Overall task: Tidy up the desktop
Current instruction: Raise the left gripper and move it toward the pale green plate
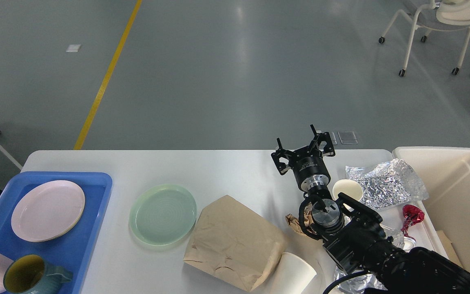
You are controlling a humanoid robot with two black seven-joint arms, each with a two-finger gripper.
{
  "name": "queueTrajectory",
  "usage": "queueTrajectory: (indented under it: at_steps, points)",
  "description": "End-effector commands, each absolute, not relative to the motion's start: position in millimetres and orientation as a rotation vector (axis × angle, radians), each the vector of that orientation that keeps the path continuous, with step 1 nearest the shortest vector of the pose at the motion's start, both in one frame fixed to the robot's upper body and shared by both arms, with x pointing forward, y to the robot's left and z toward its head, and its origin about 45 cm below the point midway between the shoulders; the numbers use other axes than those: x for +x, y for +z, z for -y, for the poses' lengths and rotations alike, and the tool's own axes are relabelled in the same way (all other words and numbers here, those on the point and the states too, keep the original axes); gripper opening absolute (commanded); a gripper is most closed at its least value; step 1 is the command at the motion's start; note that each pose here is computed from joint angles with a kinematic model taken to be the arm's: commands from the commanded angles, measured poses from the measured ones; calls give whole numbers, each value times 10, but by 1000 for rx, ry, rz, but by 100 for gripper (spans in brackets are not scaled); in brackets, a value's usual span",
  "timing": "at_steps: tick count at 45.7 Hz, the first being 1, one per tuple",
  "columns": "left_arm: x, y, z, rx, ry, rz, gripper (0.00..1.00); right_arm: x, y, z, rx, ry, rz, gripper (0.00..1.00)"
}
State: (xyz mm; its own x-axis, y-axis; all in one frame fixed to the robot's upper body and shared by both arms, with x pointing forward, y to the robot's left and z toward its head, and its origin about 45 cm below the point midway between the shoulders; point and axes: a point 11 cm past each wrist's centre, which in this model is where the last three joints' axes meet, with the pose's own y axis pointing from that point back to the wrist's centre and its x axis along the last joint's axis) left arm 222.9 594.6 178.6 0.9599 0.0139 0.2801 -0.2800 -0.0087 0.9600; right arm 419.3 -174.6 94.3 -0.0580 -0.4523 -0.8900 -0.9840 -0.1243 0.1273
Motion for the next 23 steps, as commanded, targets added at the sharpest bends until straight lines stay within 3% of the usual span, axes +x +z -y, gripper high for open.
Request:
queueTrajectory:
  at_steps: [1,11,23]
  points:
    - [2332,2085,-6013,1545,284,219,86,4193,942,1745,-1621,1141,-1548,100]
    - [2665,2708,-5962,1487,324,275,92,4193,942,1745,-1621,1141,-1548,100]
    - [3599,3888,-5272,1285,486,439,92,4193,942,1745,-1621,1141,-1548,100]
